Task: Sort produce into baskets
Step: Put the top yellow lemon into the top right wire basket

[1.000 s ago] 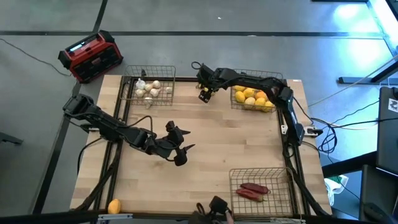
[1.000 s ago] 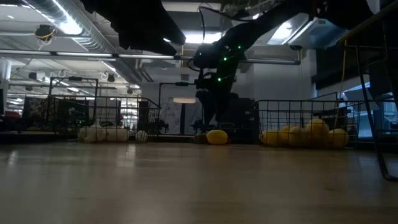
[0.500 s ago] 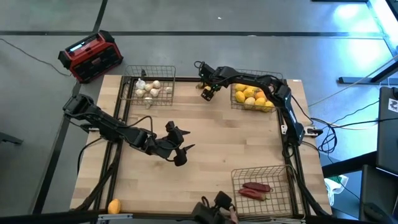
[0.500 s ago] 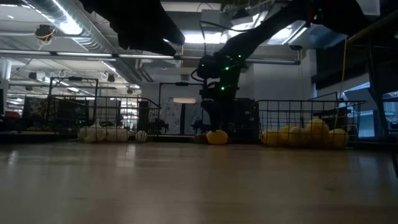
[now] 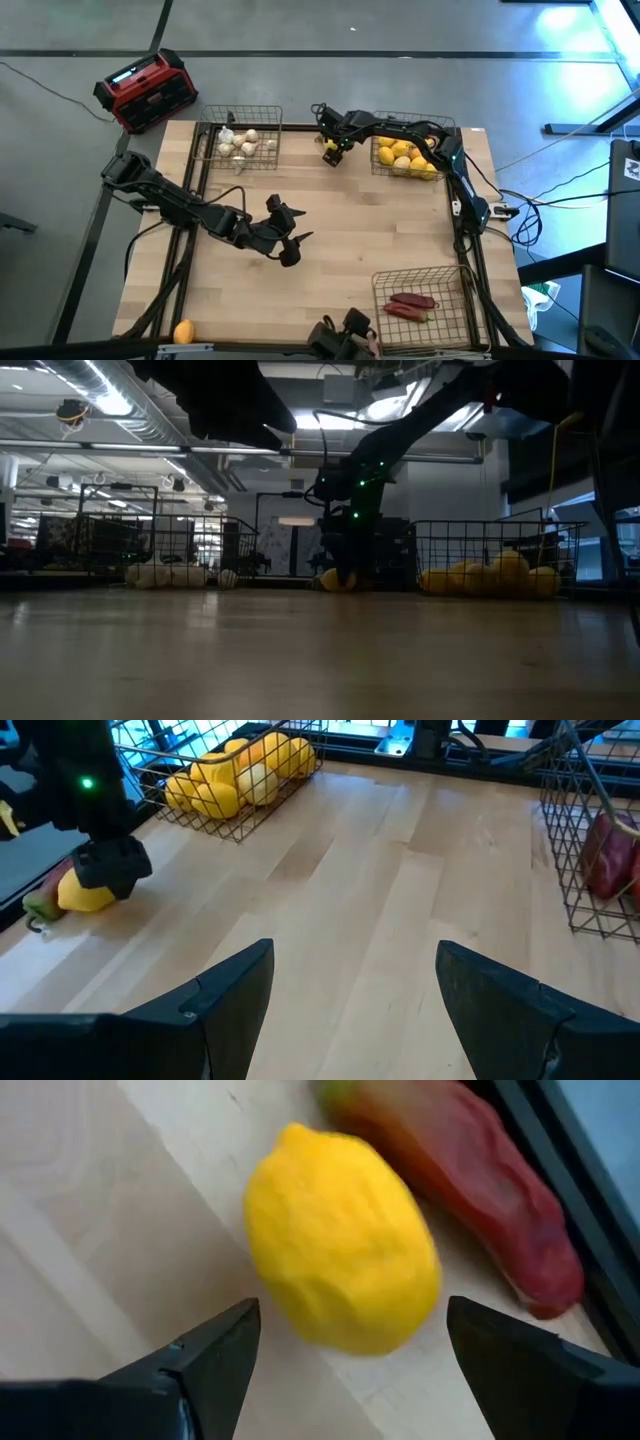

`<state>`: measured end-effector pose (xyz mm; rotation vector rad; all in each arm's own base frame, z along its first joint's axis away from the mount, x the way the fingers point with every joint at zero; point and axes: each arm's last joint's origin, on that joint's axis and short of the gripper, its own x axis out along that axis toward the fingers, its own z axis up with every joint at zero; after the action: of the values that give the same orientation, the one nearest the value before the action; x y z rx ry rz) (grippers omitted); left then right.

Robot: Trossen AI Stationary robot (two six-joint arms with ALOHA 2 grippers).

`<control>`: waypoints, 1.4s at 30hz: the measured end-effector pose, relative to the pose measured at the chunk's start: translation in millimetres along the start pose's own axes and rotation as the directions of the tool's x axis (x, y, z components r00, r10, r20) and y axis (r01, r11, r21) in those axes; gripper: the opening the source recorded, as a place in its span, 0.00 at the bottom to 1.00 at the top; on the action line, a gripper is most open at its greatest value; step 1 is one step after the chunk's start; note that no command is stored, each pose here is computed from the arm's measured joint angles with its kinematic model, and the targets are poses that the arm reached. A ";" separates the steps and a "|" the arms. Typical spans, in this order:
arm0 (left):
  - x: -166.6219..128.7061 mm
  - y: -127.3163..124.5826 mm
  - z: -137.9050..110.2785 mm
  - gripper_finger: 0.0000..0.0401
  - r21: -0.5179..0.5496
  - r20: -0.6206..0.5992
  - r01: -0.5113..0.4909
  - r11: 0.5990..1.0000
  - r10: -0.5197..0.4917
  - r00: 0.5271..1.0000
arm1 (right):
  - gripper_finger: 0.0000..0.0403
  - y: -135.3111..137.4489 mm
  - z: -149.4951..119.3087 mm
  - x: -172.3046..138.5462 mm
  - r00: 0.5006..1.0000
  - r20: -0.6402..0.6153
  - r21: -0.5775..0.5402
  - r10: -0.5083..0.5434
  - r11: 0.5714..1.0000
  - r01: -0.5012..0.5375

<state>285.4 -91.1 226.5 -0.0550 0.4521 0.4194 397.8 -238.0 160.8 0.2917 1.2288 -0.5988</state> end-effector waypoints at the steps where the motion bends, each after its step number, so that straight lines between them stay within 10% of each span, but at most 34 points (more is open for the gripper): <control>1: -0.2 -0.1 -0.3 0.69 0.002 -0.002 0.000 1.000 0.000 1.000 | 0.79 -0.5 0.1 0.7 1.000 0.000 0.001 0.010 1.000 -0.010; 34: 2.6 3.4 1.1 0.69 -0.005 -0.001 -0.014 1.000 0.014 1.000 | 0.79 3.8 12.9 -0.6 0.987 0.130 -0.219 0.094 0.974 -0.064; 42: 3.7 4.7 1.9 0.69 -0.018 0.001 -0.018 1.000 0.018 1.000 | 0.79 10.0 3.4 -0.6 0.991 0.034 -0.087 0.130 0.988 -0.126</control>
<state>287.3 -85.1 226.7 -0.0684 0.4482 0.4417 406.1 -231.5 161.5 0.2843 1.1848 -0.4388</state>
